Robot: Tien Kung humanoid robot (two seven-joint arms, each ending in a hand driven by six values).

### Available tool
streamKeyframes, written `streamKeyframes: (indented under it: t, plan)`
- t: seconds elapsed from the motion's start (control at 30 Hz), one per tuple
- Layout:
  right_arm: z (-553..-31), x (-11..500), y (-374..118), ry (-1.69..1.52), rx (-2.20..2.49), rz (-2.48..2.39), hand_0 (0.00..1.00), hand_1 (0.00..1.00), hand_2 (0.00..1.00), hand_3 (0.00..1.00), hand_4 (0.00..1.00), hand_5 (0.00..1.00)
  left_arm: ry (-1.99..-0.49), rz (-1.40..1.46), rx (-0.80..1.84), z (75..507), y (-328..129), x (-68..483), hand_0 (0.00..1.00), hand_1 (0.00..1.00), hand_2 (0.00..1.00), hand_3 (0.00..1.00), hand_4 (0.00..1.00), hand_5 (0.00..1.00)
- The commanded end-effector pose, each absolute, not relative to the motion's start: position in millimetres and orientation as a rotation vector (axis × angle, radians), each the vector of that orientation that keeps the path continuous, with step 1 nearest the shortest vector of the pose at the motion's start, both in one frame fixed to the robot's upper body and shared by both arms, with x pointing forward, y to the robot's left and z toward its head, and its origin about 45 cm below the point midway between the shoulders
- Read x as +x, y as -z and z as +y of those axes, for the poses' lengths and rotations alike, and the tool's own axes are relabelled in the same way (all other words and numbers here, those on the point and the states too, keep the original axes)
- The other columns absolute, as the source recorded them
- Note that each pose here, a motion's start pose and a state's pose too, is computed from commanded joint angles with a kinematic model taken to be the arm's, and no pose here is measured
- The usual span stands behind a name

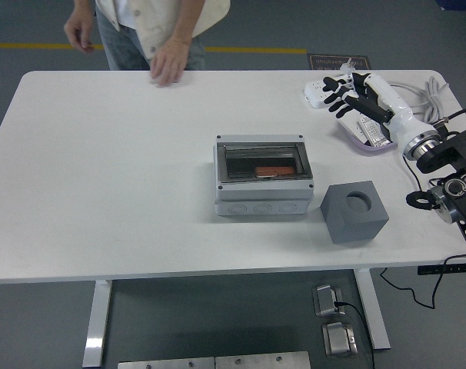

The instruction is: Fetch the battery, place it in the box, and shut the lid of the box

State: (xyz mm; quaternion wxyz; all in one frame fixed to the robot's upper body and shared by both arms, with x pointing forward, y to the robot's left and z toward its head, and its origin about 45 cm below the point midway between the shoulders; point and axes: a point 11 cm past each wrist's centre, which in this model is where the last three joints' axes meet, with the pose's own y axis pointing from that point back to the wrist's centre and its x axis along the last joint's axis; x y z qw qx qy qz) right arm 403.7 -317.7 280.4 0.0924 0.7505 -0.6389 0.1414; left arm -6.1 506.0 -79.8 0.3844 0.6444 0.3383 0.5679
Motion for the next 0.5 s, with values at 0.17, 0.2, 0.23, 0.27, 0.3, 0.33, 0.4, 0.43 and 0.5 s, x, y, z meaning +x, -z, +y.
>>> streamKeyframes:
  t: [0.17, 0.2, 0.23, 0.27, 0.3, 0.33, 0.4, 0.43, 0.5]
  plan:
    - [-349, 403, -271, -0.325, 2.209, -2.217, 0.353, 0.430, 0.474, 0.505, 0.816, 0.574, -1.446, 0.862, 1.641, 505, 80, -6, 0.427, 0.564, 0.516, 0.486, 0.127, 0.002]
    - [-356, 403, -267, -0.308, 2.187, -2.284, 0.353, 0.430, 0.474, 0.505, 0.816, 0.574, -1.446, 0.862, 1.641, 505, 81, -6, 0.427, 0.564, 0.516, 0.486, 0.127, 0.002]
    - [-361, 402, -264, -0.298, 2.169, -2.333, 0.353, 0.430, 0.474, 0.505, 0.816, 0.574, -1.445, 0.862, 1.640, 504, 81, -6, 0.427, 0.564, 0.516, 0.486, 0.127, 0.002]
    - [-365, 402, -261, -0.288, 2.148, -2.381, 0.353, 0.430, 0.474, 0.505, 0.816, 0.574, -1.445, 0.862, 1.640, 504, 81, -6, 0.427, 0.564, 0.516, 0.486, 0.127, 0.002]
    - [-371, 401, -257, -0.276, 2.123, -2.436, 0.353, 0.430, 0.474, 0.505, 0.816, 0.574, -1.445, 0.862, 1.639, 504, 81, -6, 0.427, 0.564, 0.516, 0.486, 0.127, 0.002]
    - [-375, 401, -254, -0.267, 2.106, -2.471, 0.353, 0.430, 0.474, 0.505, 0.816, 0.574, -1.444, 0.862, 1.639, 503, 81, -6, 0.427, 0.564, 0.516, 0.486, 0.127, 0.002]
    - [-382, 399, -247, -0.253, 2.076, -2.530, 0.364, 0.411, 0.448, 0.478, 0.782, 0.558, -1.444, 0.862, 1.638, 503, 81, -6, 0.427, 0.565, 0.516, 0.486, 0.128, 0.002]
    - [-384, 399, -245, -0.256, 2.066, -2.549, 0.364, 0.411, 0.448, 0.478, 0.782, 0.558, -1.444, 0.862, 1.638, 503, 82, -6, 0.427, 0.565, 0.516, 0.486, 0.128, 0.002]
    - [-388, 398, -241, -0.259, 2.047, -2.576, 0.364, 0.411, 0.448, 0.478, 0.782, 0.558, -1.444, 0.863, 1.638, 503, 81, -6, 0.427, 0.565, 0.516, 0.486, 0.128, 0.002]
